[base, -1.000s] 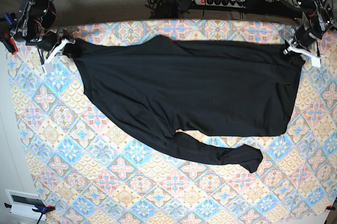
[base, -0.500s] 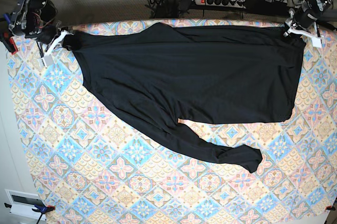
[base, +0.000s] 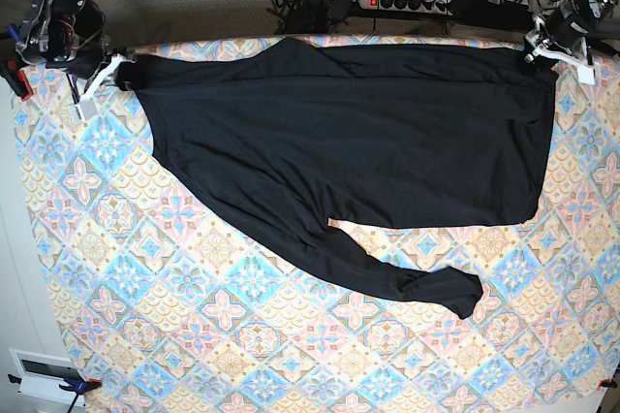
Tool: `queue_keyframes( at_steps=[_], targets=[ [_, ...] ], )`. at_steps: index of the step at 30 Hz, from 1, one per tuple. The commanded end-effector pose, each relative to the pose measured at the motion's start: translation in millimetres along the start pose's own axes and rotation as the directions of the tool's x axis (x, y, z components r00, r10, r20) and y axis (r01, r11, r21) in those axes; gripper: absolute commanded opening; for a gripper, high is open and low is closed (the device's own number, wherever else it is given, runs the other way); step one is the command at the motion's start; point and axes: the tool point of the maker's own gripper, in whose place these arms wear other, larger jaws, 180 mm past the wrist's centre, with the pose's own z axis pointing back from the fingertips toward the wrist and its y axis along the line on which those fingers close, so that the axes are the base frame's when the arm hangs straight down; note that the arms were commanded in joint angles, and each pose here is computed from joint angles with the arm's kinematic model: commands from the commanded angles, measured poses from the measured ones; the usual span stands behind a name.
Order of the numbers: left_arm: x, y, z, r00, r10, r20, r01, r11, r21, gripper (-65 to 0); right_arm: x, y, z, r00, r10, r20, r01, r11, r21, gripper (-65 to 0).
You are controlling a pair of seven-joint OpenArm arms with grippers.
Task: Layout the t-shirt on the table in an organized manner, then fold the t-shirt properly
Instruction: 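Pull the shirt edge with the left gripper away from the right gripper, then release the shirt with the left gripper and move it toward the shirt's side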
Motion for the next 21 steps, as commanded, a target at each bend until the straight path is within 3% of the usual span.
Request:
queue_keyframes(
  at_steps=[1,4,8,13,17,21],
  targets=[
    [6.2,-1.4,6.5,0.999,-0.035,0.005,0.035,0.999,0.010,-41.8,14.7,-6.9,10.7,0.999,0.023,0.037,-0.022,0.999,-0.025,-52.2],
    [26.6,-3.2,20.2,0.996,-0.029,0.084,0.029,1.000,0.004,-38.0,18.5,-12.1,16.5,0.998,0.016,0.057,-0.013,0.999,-0.043,-51.6],
    [68.9,-3.2,39.9,0.972,0.034,0.234,-0.026,0.999,-0.035,-38.0,31.9,-14.8,27.7,0.994,0.039,0.101,-0.032,0.997,-0.070,-51.4],
    [113.5,-22.8,36.8,0.949,-0.011,0.314,0.029,0.998,-0.051,-38.0,45.7,-7.8,34.7,0.988,0.094,0.125,-0.084,0.993,-0.085,-51.4],
    [150.1,-45.5,29.6,0.923,-0.047,0.381,0.071,0.996,-0.051,-38.0,42.5,-12.0,35.4,0.989,0.120,0.091,-0.109,0.987,-0.120,-51.3],
    [176.4,-71.5,-1.1,0.924,-0.074,0.376,0.100,0.994,-0.052,-38.0,41.5,-13.6,35.5,0.989,0.123,0.084,-0.112,0.985,-0.129,-46.6]
  ],
)
